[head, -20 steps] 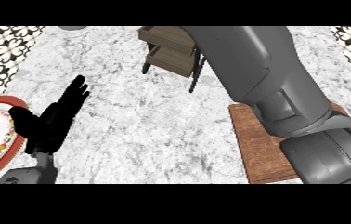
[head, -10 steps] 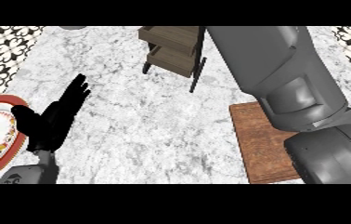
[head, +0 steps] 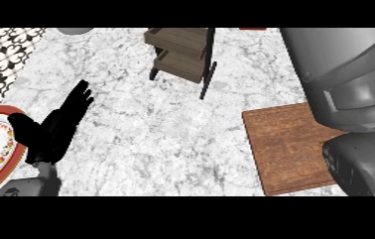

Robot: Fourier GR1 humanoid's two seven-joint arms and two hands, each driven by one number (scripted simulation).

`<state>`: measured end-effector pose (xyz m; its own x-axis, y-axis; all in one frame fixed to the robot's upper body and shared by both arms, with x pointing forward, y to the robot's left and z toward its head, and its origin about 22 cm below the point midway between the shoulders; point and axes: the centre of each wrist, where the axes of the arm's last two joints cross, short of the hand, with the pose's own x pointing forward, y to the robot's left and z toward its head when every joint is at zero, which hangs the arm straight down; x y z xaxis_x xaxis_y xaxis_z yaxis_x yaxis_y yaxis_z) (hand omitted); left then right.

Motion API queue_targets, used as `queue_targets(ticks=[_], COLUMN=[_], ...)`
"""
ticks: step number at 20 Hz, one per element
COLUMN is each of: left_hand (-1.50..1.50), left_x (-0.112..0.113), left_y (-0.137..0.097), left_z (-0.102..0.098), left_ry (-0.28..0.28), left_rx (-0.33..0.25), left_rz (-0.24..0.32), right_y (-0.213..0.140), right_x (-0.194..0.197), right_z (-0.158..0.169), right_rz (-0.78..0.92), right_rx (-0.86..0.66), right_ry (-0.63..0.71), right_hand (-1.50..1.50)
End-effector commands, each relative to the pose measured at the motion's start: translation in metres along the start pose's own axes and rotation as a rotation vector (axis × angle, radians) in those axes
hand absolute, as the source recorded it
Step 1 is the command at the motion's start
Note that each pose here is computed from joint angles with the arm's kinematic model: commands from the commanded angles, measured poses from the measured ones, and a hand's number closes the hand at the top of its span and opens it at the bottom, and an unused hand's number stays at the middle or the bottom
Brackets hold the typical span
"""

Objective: Pick the tomato from the cutting board and place it in the tiered basket

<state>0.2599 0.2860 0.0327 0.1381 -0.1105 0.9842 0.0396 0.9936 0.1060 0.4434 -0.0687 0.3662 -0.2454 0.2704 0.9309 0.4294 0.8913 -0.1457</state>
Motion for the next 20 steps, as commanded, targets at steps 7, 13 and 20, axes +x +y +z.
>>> queue_targets(ticks=[7,13,20], left_hand=[0.00,0.00,0.00], left_x=[0.003,0.000,0.000], left_y=[0.020,0.013,0.014], left_z=[0.009,0.018,0.012], left_ry=[0.019,0.022,0.009], left_rx=[0.049,0.045,0.033], left_rz=[0.014,-0.005,0.006], right_y=[-0.121,-0.197,-0.294], right_x=[-0.004,-0.012,-0.008], right_z=[-0.052,-0.054,-0.048], right_rz=[-0.057,-0.047,0.000], right_rx=[-0.223,-0.250,-0.216], right_ry=[0.018,-0.016,-0.006], right_hand=[-1.50,-1.50,-1.50])
